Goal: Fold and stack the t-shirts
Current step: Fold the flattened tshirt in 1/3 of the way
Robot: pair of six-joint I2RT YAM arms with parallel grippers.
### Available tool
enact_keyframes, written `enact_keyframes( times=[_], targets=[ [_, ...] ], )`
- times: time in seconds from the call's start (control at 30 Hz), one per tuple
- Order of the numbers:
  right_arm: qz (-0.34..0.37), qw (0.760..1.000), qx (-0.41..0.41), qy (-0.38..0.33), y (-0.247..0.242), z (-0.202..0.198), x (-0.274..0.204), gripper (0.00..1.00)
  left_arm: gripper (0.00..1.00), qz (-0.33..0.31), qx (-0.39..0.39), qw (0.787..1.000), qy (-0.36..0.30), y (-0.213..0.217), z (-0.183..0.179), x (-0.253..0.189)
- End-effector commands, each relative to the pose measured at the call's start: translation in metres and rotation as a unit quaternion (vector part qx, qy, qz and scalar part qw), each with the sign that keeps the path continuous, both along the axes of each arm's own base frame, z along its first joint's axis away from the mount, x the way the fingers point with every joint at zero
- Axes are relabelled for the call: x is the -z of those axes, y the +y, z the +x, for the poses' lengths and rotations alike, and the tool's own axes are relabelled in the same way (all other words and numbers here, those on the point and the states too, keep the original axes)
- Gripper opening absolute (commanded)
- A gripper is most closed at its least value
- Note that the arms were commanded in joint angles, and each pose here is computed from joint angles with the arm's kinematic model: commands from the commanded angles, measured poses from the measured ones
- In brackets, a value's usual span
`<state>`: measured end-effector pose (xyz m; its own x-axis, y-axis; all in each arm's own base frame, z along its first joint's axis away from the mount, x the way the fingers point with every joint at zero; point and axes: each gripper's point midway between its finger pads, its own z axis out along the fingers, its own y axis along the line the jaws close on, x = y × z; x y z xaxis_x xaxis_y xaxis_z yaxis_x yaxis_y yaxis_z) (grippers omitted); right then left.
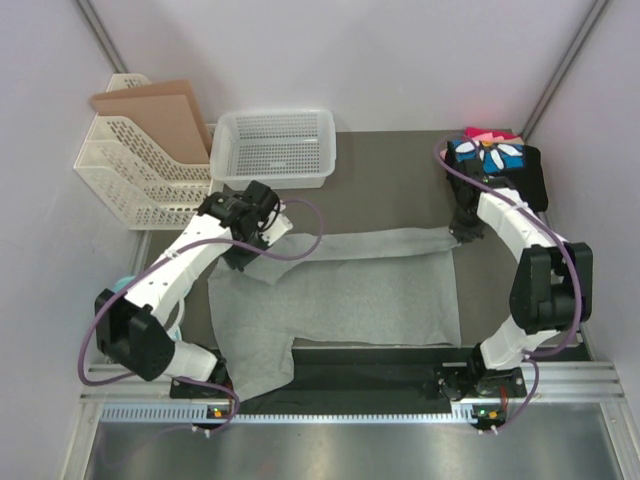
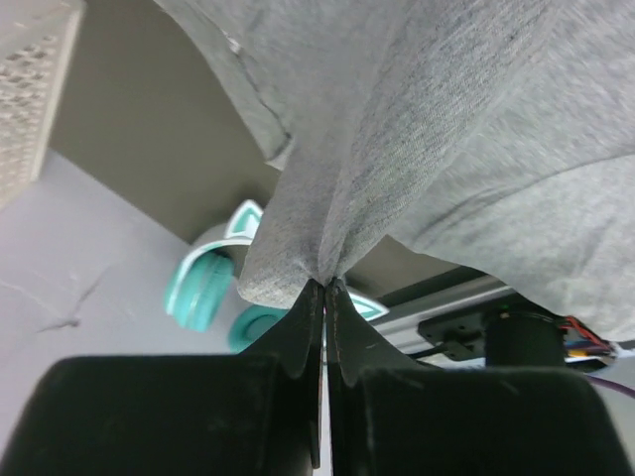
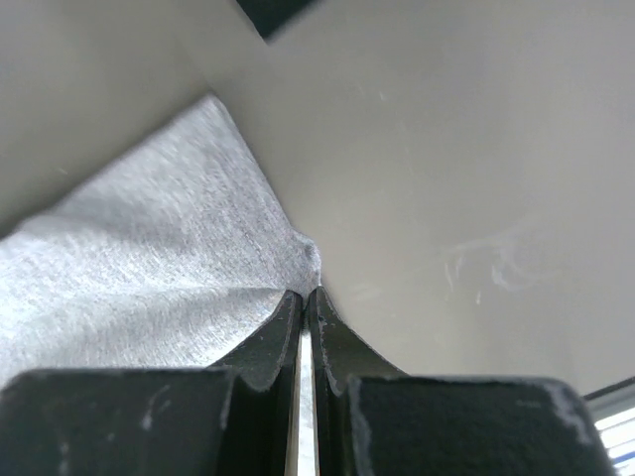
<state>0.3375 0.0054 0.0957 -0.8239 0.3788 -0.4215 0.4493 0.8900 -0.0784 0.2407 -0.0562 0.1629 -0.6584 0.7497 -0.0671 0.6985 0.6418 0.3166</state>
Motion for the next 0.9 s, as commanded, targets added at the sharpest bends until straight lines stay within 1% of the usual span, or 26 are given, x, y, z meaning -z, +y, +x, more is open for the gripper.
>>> enact_keyframes(
  times=[0.0,0.07,0.1,0.2,0.27,0.3,0.33,0.37,0.4,0.43,0.5,0.53,0.57,0.6,0.63,0.67,0.7,0.73,0.77,0.83,0.87],
  targets=[
    [-0.015,1.000,0.011,-0.021,-0.006,-0.008,0.000,0.00,0.00,-0.039,-0.014,0.998,0.042,-0.002,-0.039,0.008],
    [-0.017,1.000,0.011,-0.015,-0.007,-0.014,0.008,0.00,0.00,-0.042,-0.018,0.997,0.059,-0.001,-0.050,0.017],
    [-0.018,1.000,0.011,-0.011,-0.007,-0.015,0.010,0.00,0.00,-0.055,-0.019,0.996,0.067,-0.005,-0.054,0.019],
    [-0.022,1.000,0.009,0.002,-0.006,-0.025,0.021,0.00,0.00,-0.069,-0.019,0.993,0.096,-0.008,-0.069,0.031],
    [-0.022,1.000,0.008,0.011,-0.004,-0.031,0.030,0.03,0.00,-0.076,-0.018,0.990,0.115,-0.010,-0.077,0.041],
    [-0.022,1.000,0.006,0.013,-0.003,-0.033,0.032,0.05,0.07,-0.078,-0.018,0.990,0.119,-0.011,-0.079,0.044],
    [-0.023,1.000,0.004,0.018,-0.002,-0.035,0.035,0.17,0.19,-0.076,-0.016,0.989,0.128,-0.010,-0.083,0.049],
    [-0.025,0.999,0.005,0.022,-0.003,-0.037,0.037,0.27,0.32,-0.074,-0.016,0.989,0.127,-0.009,-0.083,0.051],
    [-0.025,0.999,0.005,0.025,-0.003,-0.038,0.037,0.35,0.49,-0.074,-0.013,0.989,0.127,-0.009,-0.083,0.051],
    [-0.025,0.999,0.005,0.024,-0.003,-0.038,0.036,0.47,0.58,-0.072,-0.008,0.990,0.122,-0.009,-0.080,0.049],
    [-0.024,1.000,0.007,0.014,-0.002,-0.034,0.027,0.53,0.58,-0.065,-0.002,0.992,0.107,-0.008,-0.072,0.041],
    [-0.024,1.000,0.007,0.011,-0.002,-0.033,0.021,0.56,0.60,-0.071,0.003,0.994,0.083,-0.011,-0.060,0.029],
    [-0.021,1.000,0.010,-0.007,-0.001,-0.024,0.009,0.56,0.62,-0.060,0.003,0.996,0.063,-0.009,-0.051,0.022],
    [-0.019,1.000,0.011,-0.013,0.000,-0.020,0.004,0.57,0.62,-0.055,0.002,0.997,0.048,-0.008,-0.042,0.015],
    [-0.016,1.000,0.011,-0.020,0.001,-0.016,-0.001,0.59,0.62,-0.061,0.008,0.998,0.013,-0.013,-0.025,0.000],
    [-0.009,0.999,0.009,-0.033,0.005,-0.007,-0.009,0.60,0.62,-0.057,0.010,0.998,-0.008,-0.014,-0.014,-0.006],
    [-0.004,0.999,0.009,-0.038,0.007,-0.001,-0.011,0.60,0.61,-0.045,0.009,0.999,-0.026,-0.013,-0.002,-0.010],
    [-0.003,1.000,0.005,-0.028,0.009,0.004,-0.005,0.60,0.61,-0.049,0.012,0.997,-0.057,-0.018,0.015,-0.017],
    [0.001,0.999,0.005,-0.035,0.011,0.014,-0.010,0.60,0.60,-0.050,0.009,0.997,-0.066,-0.020,0.024,-0.017],
    [0.004,1.000,0.002,-0.019,0.016,0.023,0.001,0.58,0.57,-0.051,0.000,0.997,-0.060,-0.028,0.040,-0.003],
    [0.007,1.000,0.001,-0.024,0.018,0.031,-0.001,0.58,0.55,-0.052,-0.002,0.997,-0.051,-0.032,0.043,0.004]
  ],
)
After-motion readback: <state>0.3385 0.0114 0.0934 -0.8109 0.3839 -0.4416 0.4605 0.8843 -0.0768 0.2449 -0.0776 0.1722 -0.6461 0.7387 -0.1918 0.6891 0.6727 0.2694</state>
